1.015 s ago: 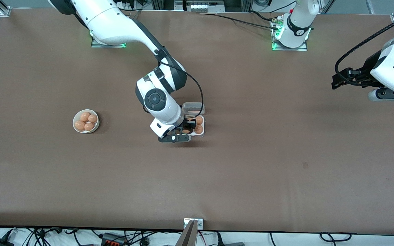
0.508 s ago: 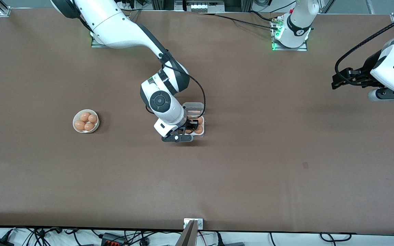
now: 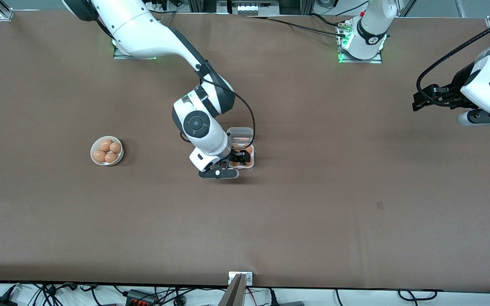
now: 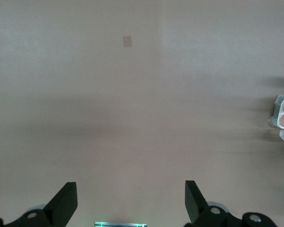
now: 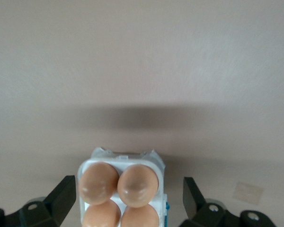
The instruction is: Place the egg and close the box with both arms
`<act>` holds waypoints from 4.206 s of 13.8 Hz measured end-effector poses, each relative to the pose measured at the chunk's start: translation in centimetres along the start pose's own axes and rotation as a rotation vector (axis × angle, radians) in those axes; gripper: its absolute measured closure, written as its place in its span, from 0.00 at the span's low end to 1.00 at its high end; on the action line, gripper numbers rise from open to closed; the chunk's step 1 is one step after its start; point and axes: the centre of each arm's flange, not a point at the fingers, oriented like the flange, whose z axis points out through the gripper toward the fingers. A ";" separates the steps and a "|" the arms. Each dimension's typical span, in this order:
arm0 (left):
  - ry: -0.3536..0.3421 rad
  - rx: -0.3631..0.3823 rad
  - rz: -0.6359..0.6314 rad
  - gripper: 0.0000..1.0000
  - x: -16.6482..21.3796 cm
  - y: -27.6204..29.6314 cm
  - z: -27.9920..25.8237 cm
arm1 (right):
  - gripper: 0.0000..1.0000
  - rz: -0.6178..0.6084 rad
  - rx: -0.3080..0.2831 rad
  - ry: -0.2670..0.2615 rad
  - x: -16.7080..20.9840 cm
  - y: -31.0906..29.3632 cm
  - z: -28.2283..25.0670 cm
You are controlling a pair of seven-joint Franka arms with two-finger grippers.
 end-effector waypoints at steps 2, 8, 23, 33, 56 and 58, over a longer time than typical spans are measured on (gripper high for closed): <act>-0.004 0.000 0.000 0.00 0.0 0.0 0.1 | 0.00 -0.026 -0.059 0.011 0.5 0.4 -4.1; -0.034 0.003 0.001 0.00 0.3 0.0 0.9 | 0.00 0.034 -0.188 0.017 1.3 5.1 -19.2; -0.071 0.011 0.032 0.99 -0.3 1.2 1.4 | 0.00 0.100 -0.208 0.041 7.0 41.2 -38.3; -0.188 0.025 0.215 0.99 -2.5 10.7 4.4 | 0.00 0.060 -0.213 0.004 2.7 41.1 -39.6; -0.209 -0.073 0.289 0.99 -7.1 40.6 26.1 | 0.00 -0.006 -0.215 -0.019 -0.2 40.9 -40.0; -0.233 -0.052 0.307 0.99 -8.8 42.5 28.2 | 0.00 -0.010 -0.215 -0.019 -0.3 41.3 -40.1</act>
